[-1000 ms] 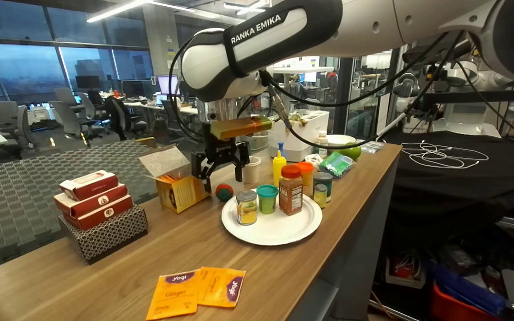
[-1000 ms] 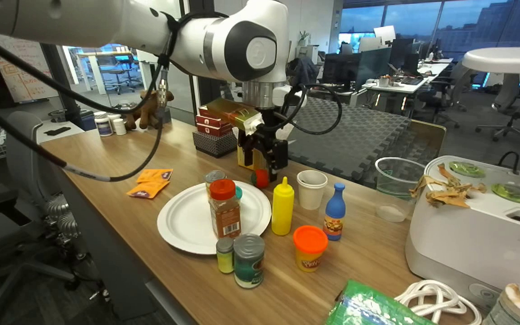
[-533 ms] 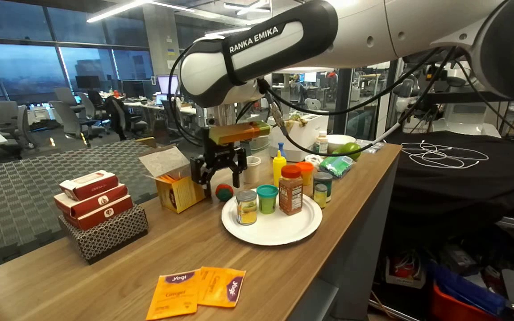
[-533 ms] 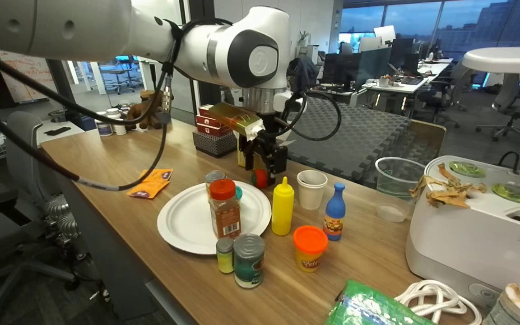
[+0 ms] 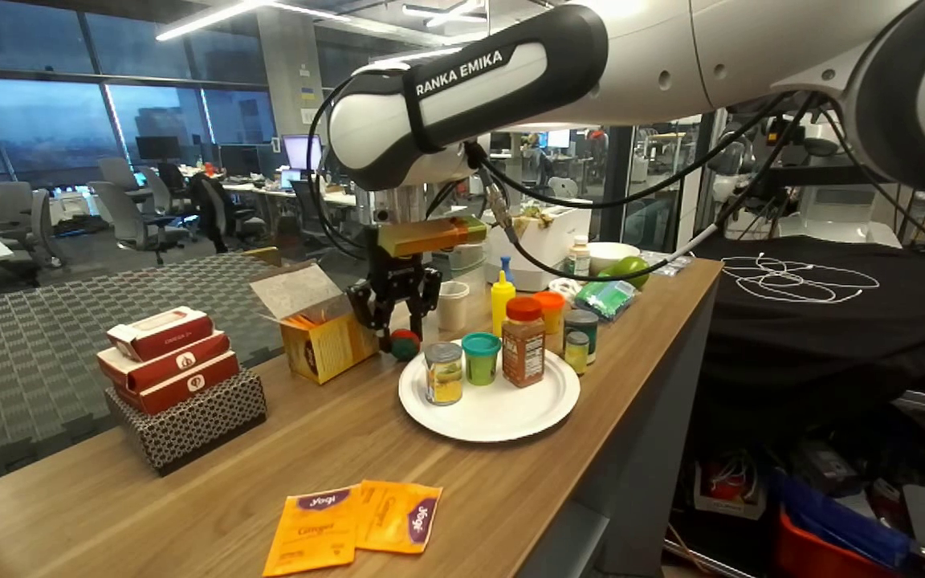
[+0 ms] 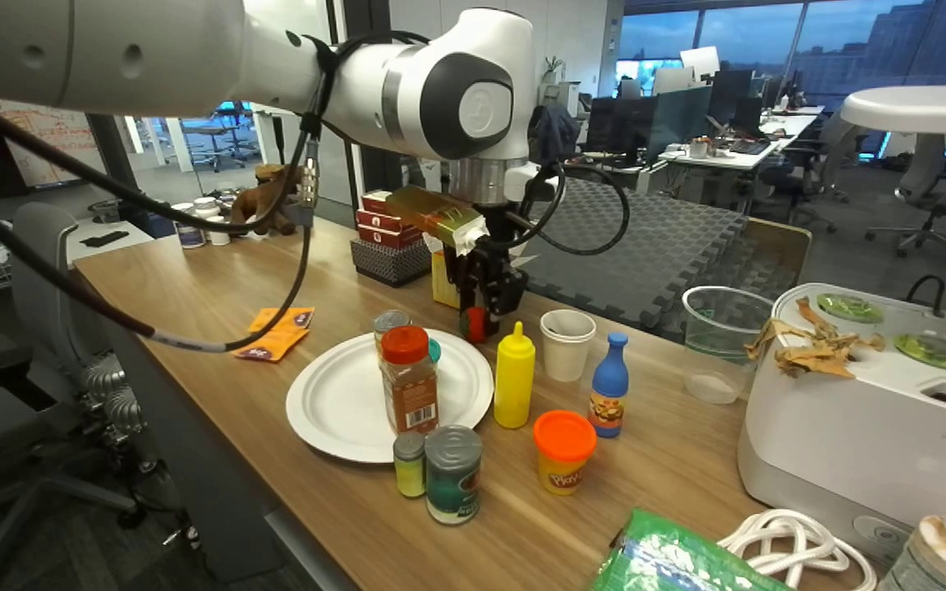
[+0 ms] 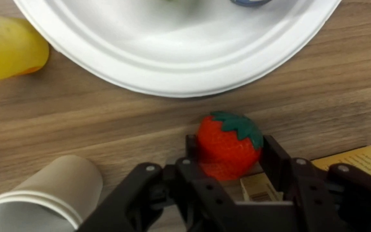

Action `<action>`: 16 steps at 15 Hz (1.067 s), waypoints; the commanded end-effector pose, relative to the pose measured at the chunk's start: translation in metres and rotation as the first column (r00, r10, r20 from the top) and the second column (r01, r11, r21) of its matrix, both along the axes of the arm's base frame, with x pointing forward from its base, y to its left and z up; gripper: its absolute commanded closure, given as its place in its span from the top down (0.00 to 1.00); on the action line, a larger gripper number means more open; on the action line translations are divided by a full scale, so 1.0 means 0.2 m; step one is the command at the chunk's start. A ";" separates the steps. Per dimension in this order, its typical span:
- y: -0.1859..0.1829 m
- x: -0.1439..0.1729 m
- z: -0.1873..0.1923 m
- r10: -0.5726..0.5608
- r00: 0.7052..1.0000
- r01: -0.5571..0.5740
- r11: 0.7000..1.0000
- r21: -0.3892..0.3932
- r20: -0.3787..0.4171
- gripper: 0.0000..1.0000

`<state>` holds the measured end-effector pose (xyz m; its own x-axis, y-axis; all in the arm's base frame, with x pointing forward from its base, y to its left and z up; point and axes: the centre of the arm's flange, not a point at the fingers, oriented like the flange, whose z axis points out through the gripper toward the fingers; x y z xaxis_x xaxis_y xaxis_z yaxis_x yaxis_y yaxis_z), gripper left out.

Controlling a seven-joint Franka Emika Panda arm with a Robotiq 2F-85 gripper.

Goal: Put the containers and strawberry plush toy on the white plate

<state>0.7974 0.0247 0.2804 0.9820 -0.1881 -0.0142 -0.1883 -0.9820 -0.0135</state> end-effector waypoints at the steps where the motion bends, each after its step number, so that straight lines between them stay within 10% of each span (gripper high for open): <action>1: 0.00 0.12 0.05 0.001 1.000 -0.001 1.000 0.016 0.012 0.26; 16: -0.05 -0.13 0.52 -0.077 0.990 0.085 0.994 -0.067 0.119 0.26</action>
<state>0.8025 0.0097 0.3564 0.9656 -0.2395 0.1014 -0.2406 -0.9706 -0.0013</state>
